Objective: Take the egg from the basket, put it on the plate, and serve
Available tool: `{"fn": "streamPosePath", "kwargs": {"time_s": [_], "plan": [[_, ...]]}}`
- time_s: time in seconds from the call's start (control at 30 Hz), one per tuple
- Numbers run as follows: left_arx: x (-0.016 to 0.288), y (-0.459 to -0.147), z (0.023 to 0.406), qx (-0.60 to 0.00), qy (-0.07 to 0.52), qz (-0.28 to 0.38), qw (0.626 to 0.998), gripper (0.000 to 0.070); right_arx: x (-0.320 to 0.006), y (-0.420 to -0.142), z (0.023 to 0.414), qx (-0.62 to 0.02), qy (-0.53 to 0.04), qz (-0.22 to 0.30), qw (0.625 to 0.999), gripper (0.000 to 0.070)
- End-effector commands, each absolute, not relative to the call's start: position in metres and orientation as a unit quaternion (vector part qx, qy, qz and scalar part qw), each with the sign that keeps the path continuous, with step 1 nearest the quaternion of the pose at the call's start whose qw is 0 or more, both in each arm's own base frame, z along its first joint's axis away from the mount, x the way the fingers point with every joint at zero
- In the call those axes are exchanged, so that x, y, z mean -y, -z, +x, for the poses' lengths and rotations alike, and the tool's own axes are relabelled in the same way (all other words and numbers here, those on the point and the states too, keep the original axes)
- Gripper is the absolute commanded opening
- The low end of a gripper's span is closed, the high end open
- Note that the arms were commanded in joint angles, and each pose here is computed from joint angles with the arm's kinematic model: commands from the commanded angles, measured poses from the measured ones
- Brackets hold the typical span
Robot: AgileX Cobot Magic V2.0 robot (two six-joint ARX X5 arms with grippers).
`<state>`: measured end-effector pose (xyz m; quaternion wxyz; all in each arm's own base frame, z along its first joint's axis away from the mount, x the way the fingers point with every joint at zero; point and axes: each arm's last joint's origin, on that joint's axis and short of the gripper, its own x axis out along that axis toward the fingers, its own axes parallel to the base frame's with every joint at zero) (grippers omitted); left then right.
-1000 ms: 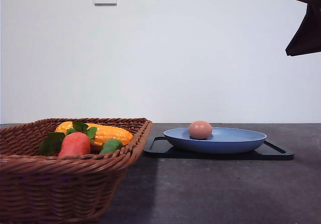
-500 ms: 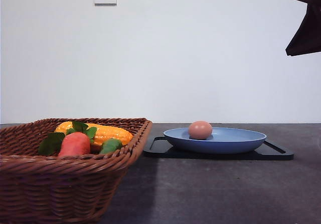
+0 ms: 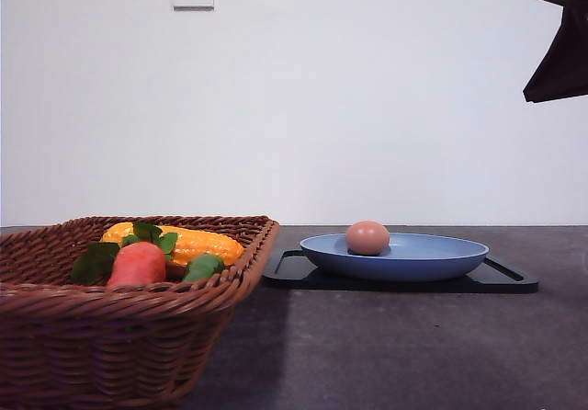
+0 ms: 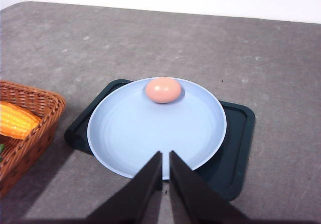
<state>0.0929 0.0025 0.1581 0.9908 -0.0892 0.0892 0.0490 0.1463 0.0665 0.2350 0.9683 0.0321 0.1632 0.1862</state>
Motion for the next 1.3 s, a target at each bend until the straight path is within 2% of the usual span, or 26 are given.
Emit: {"fn": "streamPosePath", "kwargs": {"time_s": [0.0, 0.4, 0.57, 0.67, 0.9, 1.27], "plan": [[-0.003, -0.151, 0.094, -0.100, -0.050, -0.092, 0.989, 0.0000, -0.068, -0.239, 0.147, -0.157, -0.187, 0.040, 0.969, 0.0000], [-0.003, -0.151, 0.094, -0.100, -0.050, -0.092, 0.989, 0.0000, -0.067, -0.240, 0.146, -0.152, -0.188, 0.036, 0.970, 0.0000], [-0.003, -0.151, 0.094, -0.100, -0.050, -0.092, 0.989, 0.0000, -0.050, -0.253, 0.130, -0.072, -0.120, -0.039, 0.989, 0.0000], [-0.003, -0.151, 0.094, -0.100, -0.050, -0.092, 0.989, 0.0000, -0.036, -0.251, 0.118, -0.036, -0.096, -0.047, 0.994, 0.0000], [-0.003, -0.151, 0.094, -0.100, -0.050, -0.092, 0.989, 0.0000, -0.014, -0.224, 0.098, 0.011, -0.077, -0.037, 0.996, 0.0000], [-0.003, -0.151, 0.094, -0.100, -0.050, -0.092, 0.989, 0.0000, -0.009, -0.167, 0.096, -0.009, -0.105, -0.003, 0.994, 0.0000]]}}
